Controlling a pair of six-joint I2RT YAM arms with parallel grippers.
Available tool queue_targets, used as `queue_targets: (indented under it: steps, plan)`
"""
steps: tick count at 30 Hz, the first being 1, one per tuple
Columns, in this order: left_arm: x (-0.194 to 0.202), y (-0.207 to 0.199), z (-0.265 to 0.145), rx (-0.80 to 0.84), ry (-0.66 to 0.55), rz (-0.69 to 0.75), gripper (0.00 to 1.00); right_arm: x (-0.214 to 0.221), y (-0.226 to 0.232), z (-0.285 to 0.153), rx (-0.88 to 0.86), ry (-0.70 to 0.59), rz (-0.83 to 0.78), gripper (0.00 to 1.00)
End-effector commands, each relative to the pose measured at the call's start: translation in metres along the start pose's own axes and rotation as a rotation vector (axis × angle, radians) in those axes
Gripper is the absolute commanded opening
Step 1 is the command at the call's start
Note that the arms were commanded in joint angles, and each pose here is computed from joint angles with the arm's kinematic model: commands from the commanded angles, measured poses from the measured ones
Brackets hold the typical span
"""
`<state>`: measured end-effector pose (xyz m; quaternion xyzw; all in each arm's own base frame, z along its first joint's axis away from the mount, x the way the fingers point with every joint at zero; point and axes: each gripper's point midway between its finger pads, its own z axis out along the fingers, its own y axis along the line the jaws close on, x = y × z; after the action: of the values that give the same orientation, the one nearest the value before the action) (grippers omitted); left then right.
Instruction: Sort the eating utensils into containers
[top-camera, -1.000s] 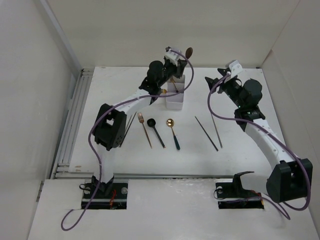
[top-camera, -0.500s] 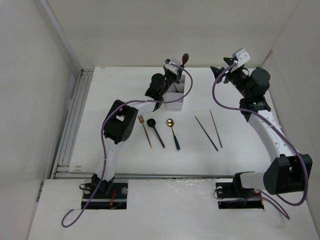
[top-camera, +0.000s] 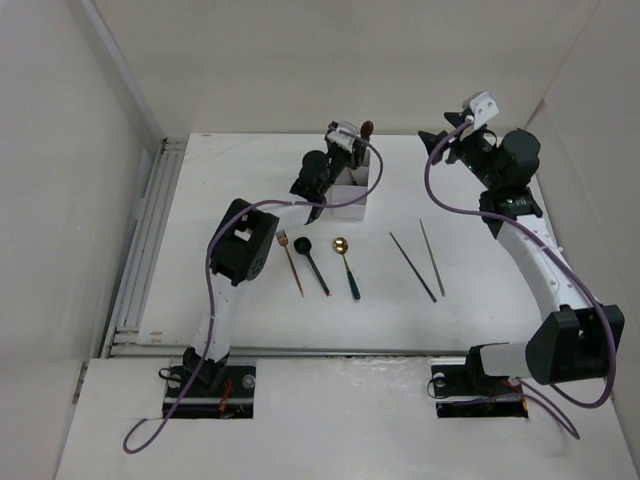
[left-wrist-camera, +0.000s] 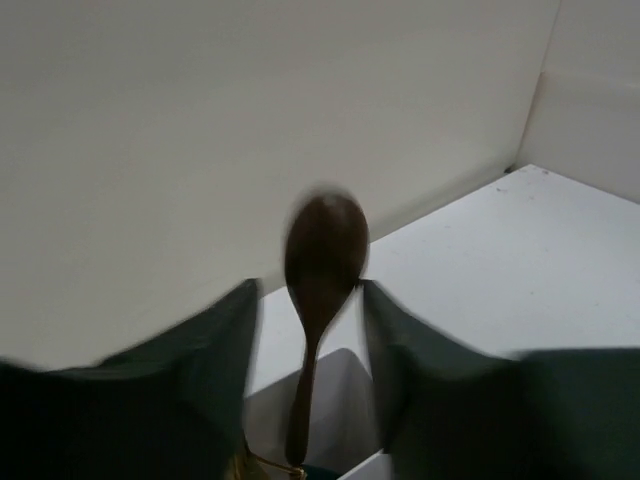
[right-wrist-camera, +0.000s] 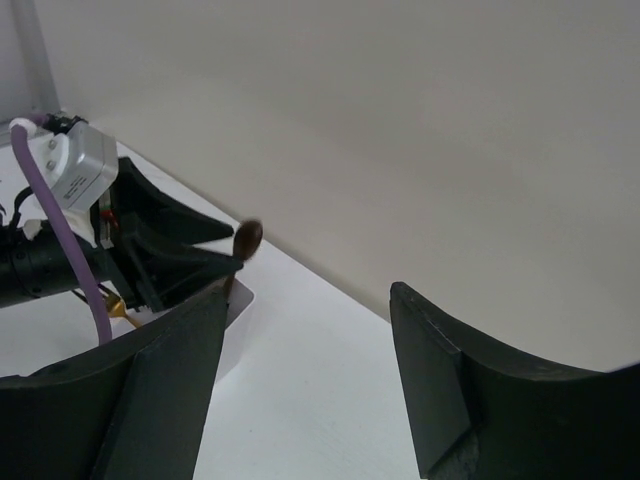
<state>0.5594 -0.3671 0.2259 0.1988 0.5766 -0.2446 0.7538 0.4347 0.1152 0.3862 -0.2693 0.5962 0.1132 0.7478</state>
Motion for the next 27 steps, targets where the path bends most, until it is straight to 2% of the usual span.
queue_targets:
  steps: [1,3,5,8,11,12,14,15,18,19,20,21,22,23,25,26,27]
  plan:
    - [-0.043,-0.011,-0.007,0.076,-0.128,0.010,0.51,-0.026,-0.005,0.003,-0.006,-0.054,-0.038,0.73]
    - [-0.059,-0.022,-0.014,0.138,-0.166,0.030,0.63,-0.024,-0.005,0.002,-0.008,-0.045,-0.033,0.73]
    - [-0.065,-0.027,-0.021,0.163,-0.184,0.035,0.68,-0.027,-0.007,0.003,0.001,-0.044,-0.033,0.74]
    - [-0.089,-0.024,-0.028,0.142,-0.226,0.040,0.70,-0.029,-0.008,0.004,0.021,-0.041,-0.031,0.74]
    - [-0.132,-0.018,-0.034,0.107,-0.314,0.058,0.71,-0.036,-0.008,0.007,0.043,-0.046,-0.029,0.74]
    - [-0.134,-0.019,-0.040,0.107,-0.319,0.058,0.72,-0.035,-0.005,0.007,0.042,-0.039,-0.024,0.74]
    - [-0.166,-0.026,-0.050,0.139,-0.392,0.086,0.74,-0.035,-0.001,0.012,0.030,-0.041,-0.021,0.74]
    - [-0.166,-0.029,-0.055,0.156,-0.388,0.112,0.74,-0.037,-0.003,0.011,0.040,-0.037,-0.020,0.75]
    - [-0.200,-0.045,-0.077,0.237,-0.445,0.141,0.75,-0.034,0.011,0.016,0.055,0.011,0.010,0.79]
    - [-0.193,-0.046,-0.080,0.237,-0.434,0.139,0.77,-0.029,0.013,0.016,0.069,0.036,0.019,0.83]
    - [-0.210,-0.046,-0.089,0.235,-0.458,0.153,0.77,-0.028,0.015,0.016,0.084,0.054,0.025,0.95]
    - [-0.204,-0.041,-0.096,0.201,-0.442,0.142,0.78,-0.018,0.019,0.016,0.128,0.109,0.038,1.00]
    - [-0.208,-0.041,-0.103,0.198,-0.445,0.151,0.80,-0.020,0.020,0.011,0.127,0.115,0.039,1.00]
    - [-0.226,-0.024,-0.110,0.113,-0.460,0.165,0.80,-0.010,0.025,0.009,0.184,0.156,0.044,1.00]
    - [-0.218,-0.002,-0.115,0.018,-0.382,0.152,0.80,-0.010,0.031,-0.004,0.249,0.179,0.031,1.00]
    - [-0.215,0.016,-0.119,-0.086,-0.340,0.138,0.81,-0.005,0.038,-0.010,0.295,0.208,0.029,1.00]
    - [-0.228,0.037,-0.127,-0.159,-0.327,0.140,0.81,0.004,0.045,-0.015,0.311,0.234,0.027,1.00]
